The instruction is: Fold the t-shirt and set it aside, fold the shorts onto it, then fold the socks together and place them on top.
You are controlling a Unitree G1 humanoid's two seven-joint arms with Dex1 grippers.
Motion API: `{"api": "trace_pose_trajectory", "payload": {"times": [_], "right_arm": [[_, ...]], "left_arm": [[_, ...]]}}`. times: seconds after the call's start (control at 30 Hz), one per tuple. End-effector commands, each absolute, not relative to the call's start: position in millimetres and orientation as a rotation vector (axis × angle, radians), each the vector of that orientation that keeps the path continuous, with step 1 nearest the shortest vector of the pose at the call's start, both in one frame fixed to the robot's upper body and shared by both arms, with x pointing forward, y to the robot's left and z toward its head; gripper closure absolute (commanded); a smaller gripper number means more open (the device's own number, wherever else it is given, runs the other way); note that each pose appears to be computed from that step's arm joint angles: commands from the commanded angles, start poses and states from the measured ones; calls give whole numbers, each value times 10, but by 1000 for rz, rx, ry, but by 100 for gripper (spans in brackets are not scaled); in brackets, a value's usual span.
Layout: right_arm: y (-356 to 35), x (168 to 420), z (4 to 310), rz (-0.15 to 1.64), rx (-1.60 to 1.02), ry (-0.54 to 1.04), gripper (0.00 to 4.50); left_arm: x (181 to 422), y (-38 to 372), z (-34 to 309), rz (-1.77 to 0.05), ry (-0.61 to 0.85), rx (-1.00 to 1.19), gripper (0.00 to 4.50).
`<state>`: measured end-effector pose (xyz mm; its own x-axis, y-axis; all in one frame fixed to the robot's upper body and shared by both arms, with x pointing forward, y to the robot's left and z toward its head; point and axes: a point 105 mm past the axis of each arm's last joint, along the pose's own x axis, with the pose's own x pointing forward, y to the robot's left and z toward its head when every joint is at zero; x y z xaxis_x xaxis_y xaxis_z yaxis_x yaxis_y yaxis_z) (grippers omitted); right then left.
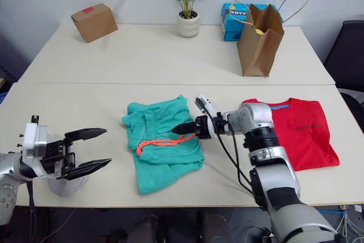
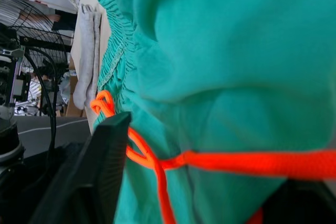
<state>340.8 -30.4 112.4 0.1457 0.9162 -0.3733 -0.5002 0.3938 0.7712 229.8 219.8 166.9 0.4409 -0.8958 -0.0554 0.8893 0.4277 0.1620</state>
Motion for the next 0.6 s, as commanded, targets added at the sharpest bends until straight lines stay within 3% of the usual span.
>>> {"api": "trace_pose_trajectory", "payload": {"times": [0.03, 0.2, 0.33, 0.6], "right_arm": [[-389, 3338, 1097, 1071, 537, 976, 289], [-710, 3181, 1339, 1107, 519, 951, 445], [-1091, 3032, 1860, 1210, 499, 802, 445], [-1918, 2685, 2320, 1055, 325, 752, 445]], "left_arm": [[2289, 2129, 1771, -1126, -97, 210, 0], [2348, 2068, 1791, -1131, -126, 192, 0], [2411, 2007, 1765, -1137, -147, 166, 0], [2498, 1886, 1649, -1202, -145, 113, 0]]}}
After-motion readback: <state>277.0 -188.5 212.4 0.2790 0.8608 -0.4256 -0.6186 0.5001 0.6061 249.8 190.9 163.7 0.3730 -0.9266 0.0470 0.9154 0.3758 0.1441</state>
